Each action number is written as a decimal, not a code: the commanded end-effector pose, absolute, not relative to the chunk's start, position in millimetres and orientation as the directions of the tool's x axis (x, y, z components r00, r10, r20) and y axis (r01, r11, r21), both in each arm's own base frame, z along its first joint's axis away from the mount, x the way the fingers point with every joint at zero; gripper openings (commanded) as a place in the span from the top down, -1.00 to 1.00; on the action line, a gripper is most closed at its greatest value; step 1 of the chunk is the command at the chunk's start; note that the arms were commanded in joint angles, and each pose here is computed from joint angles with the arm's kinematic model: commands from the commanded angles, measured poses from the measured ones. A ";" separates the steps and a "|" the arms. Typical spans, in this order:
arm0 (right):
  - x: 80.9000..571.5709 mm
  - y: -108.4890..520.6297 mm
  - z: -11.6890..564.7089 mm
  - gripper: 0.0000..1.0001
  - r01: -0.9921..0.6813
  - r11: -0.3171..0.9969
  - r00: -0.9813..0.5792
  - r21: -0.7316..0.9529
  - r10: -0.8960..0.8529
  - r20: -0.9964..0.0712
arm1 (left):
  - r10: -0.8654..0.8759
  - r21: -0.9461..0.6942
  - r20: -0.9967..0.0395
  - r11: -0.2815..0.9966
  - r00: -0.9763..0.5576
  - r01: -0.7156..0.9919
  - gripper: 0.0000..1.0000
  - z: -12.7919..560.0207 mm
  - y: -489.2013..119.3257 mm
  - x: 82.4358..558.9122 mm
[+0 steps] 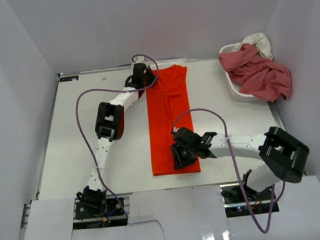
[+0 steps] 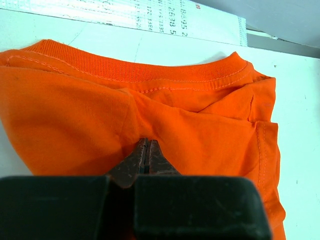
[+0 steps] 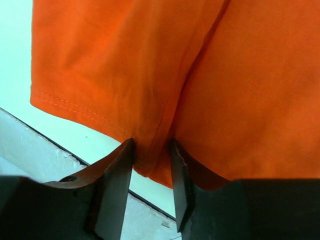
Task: Fold and stack the t-shirts
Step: Rotate the tshirt 90 degrees, then grab the bottom of the folded rectangular tshirt with both arms
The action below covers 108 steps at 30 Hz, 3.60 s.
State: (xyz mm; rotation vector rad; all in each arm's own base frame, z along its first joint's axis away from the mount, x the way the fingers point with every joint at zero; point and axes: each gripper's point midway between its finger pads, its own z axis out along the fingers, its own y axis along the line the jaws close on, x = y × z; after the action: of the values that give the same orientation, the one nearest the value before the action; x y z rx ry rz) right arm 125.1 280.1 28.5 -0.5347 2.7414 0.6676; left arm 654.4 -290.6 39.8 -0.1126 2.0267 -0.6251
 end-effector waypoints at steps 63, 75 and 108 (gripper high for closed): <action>131.8 214.7 75.4 -0.97 -0.296 0.842 -0.818 0.451 0.020 -0.575 | -0.377 -0.397 -0.568 0.904 -0.731 -0.158 -0.71 93.0 -152.7 233.2; 121.5 234.0 58.9 -0.18 -0.317 0.685 -0.904 0.656 -0.008 -0.428 | -0.411 -0.527 -0.405 0.835 -0.817 -0.158 -0.54 60.4 -169.6 191.1; 111.2 208.2 18.6 -0.11 -0.229 0.803 -0.943 0.551 -0.042 -0.331 | -0.266 -0.567 -0.207 0.817 -0.941 -0.106 0.05 2.6 -202.6 128.9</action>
State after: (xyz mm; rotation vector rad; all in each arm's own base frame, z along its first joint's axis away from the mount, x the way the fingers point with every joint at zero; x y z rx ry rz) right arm 112.5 223.1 30.0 -0.2022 2.6335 0.9946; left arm 153.0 -216.5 26.2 -0.2710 2.6115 -0.9190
